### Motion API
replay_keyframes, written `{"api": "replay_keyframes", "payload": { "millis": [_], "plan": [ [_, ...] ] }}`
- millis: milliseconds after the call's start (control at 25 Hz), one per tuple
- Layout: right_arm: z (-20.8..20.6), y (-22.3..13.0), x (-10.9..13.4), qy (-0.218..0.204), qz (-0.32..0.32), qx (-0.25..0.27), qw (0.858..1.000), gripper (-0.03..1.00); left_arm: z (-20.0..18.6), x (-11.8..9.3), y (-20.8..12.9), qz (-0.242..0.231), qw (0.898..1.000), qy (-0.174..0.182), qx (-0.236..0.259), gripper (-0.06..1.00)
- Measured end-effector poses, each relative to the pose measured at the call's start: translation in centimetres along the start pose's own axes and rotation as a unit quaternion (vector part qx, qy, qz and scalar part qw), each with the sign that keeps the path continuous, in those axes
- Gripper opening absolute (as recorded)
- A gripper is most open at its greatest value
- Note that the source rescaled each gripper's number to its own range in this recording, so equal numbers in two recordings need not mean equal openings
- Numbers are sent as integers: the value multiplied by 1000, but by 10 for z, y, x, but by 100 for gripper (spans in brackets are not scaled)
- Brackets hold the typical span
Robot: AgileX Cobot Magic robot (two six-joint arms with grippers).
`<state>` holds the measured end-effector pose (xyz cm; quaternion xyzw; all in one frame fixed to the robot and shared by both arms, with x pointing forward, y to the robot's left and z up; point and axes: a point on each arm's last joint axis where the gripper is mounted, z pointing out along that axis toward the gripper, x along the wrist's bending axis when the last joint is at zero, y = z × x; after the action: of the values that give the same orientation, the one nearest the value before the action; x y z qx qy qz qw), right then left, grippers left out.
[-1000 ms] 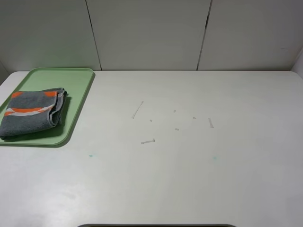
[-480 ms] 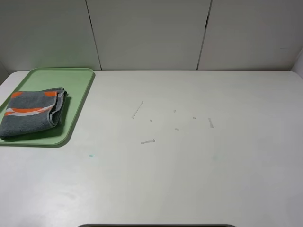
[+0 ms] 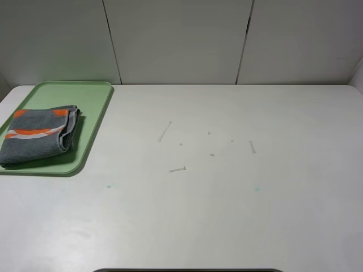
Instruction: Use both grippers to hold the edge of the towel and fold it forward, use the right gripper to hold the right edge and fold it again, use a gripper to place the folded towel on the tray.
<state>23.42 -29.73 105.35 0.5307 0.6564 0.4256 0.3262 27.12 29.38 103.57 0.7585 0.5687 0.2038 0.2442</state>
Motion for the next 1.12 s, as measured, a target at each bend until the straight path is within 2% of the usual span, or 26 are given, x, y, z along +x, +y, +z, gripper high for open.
{"api": "replay_keyframes", "payload": {
  "millis": [200,360,560,1120],
  "plan": [
    [0,0,0,0,0,0,1000,100,-3,-2,-2,-22,1000,14,-13,99],
    [0,0,0,0,0,0,1000,100,-14,-7,-13,-24,997,32,-71,99],
    [0,0,0,0,0,0,1000,100,-27,-14,-29,-14,988,44,-147,99],
    [0,0,0,0,0,0,1000,100,-28,-15,-31,-14,988,43,-150,99]
  ]
}}
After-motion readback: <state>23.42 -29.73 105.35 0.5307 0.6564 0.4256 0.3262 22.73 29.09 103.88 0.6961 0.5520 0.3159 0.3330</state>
